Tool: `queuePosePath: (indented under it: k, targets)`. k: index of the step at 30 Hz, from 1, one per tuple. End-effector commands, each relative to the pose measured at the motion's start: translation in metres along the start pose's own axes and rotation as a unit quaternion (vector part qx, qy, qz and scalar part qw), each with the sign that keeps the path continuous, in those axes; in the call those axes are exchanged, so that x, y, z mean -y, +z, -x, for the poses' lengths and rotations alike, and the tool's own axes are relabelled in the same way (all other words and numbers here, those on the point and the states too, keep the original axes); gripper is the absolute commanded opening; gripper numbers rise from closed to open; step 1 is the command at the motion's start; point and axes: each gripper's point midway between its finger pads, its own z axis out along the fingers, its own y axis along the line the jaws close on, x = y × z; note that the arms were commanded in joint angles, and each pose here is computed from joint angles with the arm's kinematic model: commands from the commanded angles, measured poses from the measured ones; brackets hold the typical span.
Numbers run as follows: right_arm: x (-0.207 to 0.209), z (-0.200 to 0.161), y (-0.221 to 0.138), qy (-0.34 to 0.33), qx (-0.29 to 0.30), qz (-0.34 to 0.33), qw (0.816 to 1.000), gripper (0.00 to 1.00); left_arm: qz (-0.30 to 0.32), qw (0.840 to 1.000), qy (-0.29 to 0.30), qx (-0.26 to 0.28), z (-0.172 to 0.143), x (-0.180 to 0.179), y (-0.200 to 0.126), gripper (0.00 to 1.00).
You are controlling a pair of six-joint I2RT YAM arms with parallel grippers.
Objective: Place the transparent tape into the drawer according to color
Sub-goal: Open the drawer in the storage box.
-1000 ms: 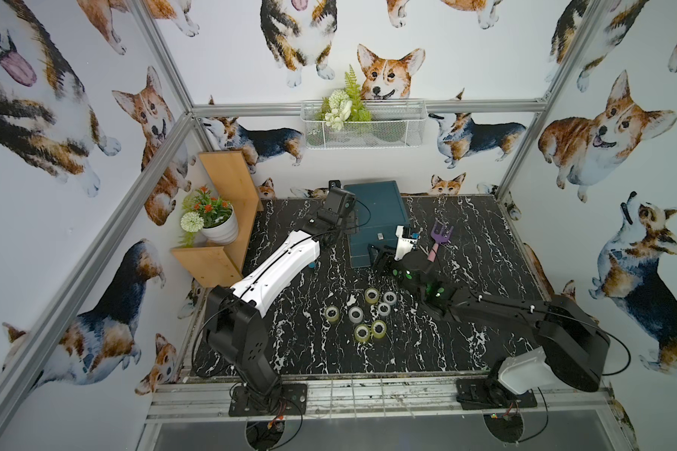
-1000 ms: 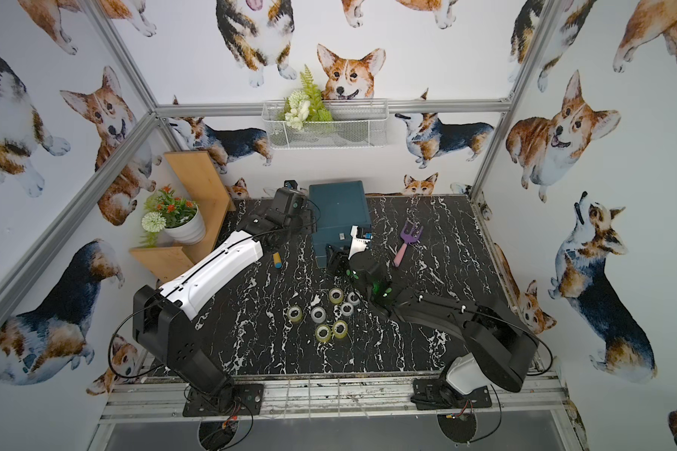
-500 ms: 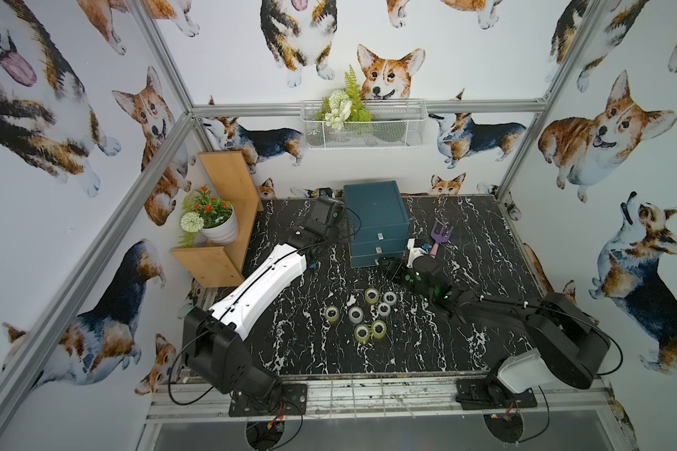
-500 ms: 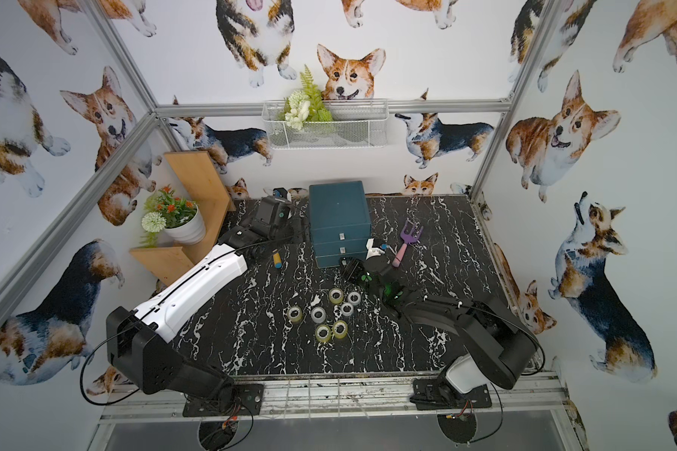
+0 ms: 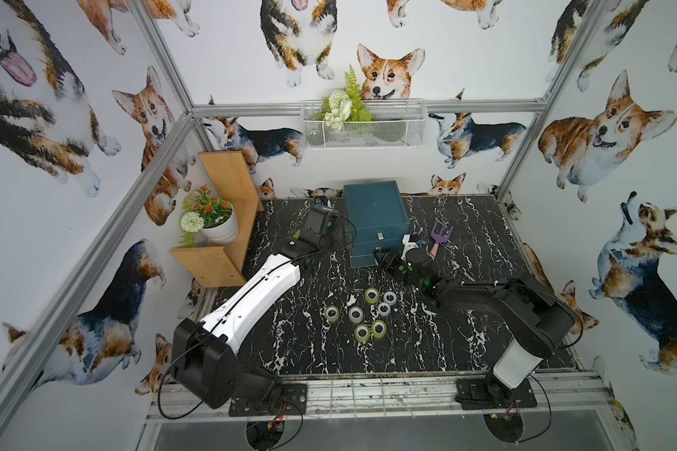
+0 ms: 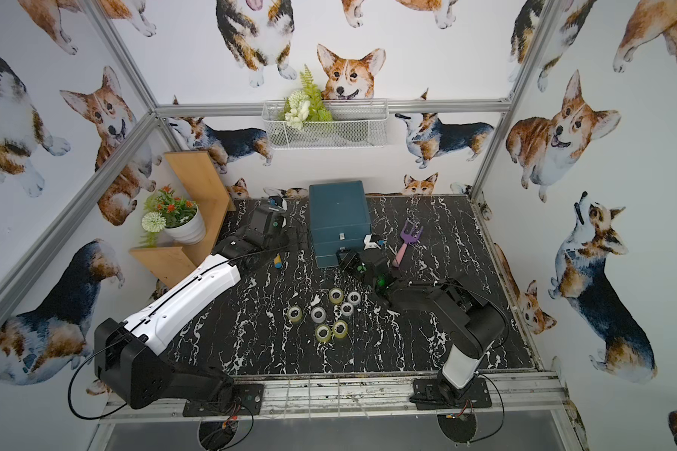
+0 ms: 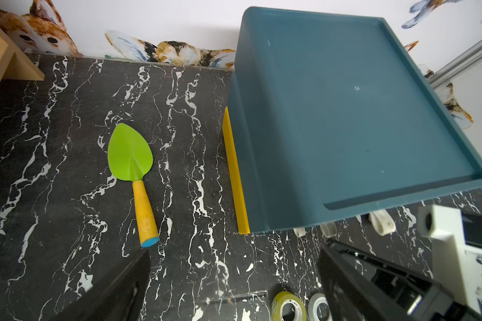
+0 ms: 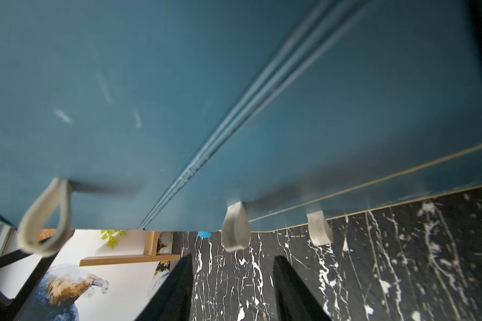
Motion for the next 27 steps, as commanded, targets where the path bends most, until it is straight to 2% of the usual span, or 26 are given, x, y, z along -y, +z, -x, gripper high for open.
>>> queuePosePath:
  k: [1, 12, 16, 22, 27]
  targets:
    - [-0.006, 0.01, 0.002, 0.019, 0.022, 0.016, 0.999, 0.5, -0.009, 1.0, 0.001, 0.011, 0.005, 0.001, -0.002, 0.99]
    - [-0.008, 0.019, 0.011, 0.014, 0.039, 0.017, 0.999, 0.39, -0.018, 1.0, 0.002, 0.006, 0.002, 0.004, -0.001, 0.99]
    - [-0.009, 0.021, 0.016, 0.009, 0.041, 0.014, 0.999, 0.3, -0.018, 1.0, 0.003, 0.003, -0.001, 0.003, 0.0, 0.99]
    - [-0.003, 0.019, 0.012, 0.005, 0.042, 0.01, 0.999, 0.0, -0.021, 1.0, 0.003, 0.0, -0.003, 0.004, 0.001, 0.99]
    - [0.0, 0.015, 0.002, 0.006, 0.042, 0.013, 0.999, 0.0, -0.03, 1.0, 0.002, 0.0, -0.004, 0.007, 0.001, 0.99]
